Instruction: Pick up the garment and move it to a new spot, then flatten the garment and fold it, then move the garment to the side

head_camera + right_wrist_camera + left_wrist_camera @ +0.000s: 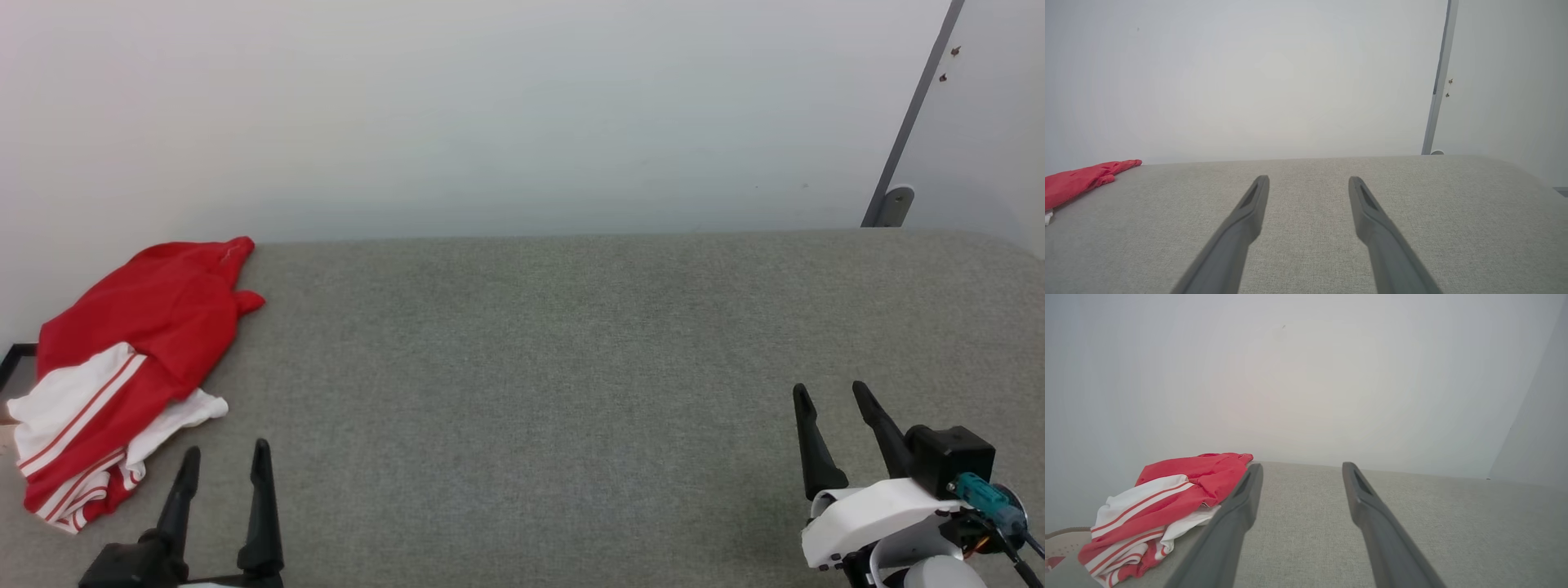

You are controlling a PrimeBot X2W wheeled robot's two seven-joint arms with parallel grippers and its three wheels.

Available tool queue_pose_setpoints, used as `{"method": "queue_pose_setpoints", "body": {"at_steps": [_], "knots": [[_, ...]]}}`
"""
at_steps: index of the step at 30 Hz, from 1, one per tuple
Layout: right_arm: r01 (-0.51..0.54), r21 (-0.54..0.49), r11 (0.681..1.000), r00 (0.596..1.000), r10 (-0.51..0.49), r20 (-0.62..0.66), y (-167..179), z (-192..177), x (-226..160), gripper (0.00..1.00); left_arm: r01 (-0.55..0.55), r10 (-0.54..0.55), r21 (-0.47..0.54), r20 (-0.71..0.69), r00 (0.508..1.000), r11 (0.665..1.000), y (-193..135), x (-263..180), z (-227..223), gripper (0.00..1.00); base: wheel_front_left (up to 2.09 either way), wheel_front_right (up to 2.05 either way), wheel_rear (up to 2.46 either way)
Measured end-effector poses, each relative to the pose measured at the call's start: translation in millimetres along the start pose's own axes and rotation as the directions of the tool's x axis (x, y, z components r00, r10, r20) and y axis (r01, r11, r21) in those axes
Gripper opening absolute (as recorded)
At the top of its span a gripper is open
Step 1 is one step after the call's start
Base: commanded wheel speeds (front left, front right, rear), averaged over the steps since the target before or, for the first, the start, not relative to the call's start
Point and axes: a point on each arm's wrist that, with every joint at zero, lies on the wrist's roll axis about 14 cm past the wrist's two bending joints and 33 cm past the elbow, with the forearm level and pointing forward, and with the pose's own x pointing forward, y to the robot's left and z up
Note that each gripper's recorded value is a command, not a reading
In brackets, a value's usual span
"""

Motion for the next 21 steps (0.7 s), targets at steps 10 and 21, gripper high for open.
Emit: {"method": "queue_pose_setpoints", "body": {"at_steps": [10, 21], "knots": [[-0.011, -0.067, 0.998, 1.000, 0.012, 0.015, 1.9, 5.0, 0.9, 1.00, 0.008, -0.009, 0.052, 0.024, 1.000, 0.999, 0.9, -1.9, 4.9, 1.00, 0.00, 0.00, 0.00], [0.011, -0.073, 0.997, 1.000, -0.010, 0.019, -5.3, 6.1, -0.2, 1.00, 0.009, -0.010, 0.038, 0.013, 1.000, 0.999, 1.0, -3.5, 0.8, 1.00, 0.00, 0.00, 0.00]]}}
